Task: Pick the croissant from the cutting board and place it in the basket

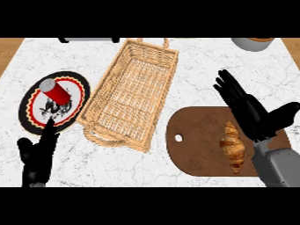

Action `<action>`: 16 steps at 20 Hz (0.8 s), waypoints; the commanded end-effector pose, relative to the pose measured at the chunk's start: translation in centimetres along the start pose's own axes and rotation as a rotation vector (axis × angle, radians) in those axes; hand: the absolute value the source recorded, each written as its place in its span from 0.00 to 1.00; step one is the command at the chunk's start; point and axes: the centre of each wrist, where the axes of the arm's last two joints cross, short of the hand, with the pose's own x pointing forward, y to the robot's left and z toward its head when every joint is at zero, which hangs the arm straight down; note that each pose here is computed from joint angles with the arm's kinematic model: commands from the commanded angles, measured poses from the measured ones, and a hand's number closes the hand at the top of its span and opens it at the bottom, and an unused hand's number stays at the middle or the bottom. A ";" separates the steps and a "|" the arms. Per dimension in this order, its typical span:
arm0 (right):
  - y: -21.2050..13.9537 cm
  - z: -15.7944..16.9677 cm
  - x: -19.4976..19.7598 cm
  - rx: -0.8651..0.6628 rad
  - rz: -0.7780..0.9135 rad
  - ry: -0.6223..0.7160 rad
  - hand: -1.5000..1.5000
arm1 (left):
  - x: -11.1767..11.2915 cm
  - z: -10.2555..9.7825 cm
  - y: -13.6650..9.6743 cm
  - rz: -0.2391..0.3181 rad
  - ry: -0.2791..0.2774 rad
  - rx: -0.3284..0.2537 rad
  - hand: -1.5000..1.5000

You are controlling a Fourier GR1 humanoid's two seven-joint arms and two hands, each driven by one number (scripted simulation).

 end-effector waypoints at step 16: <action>14.0 -1.9 3.3 -0.170 0.197 -0.275 0.00 | 14.3 -2.6 0.5 -0.281 -0.567 -0.258 0.50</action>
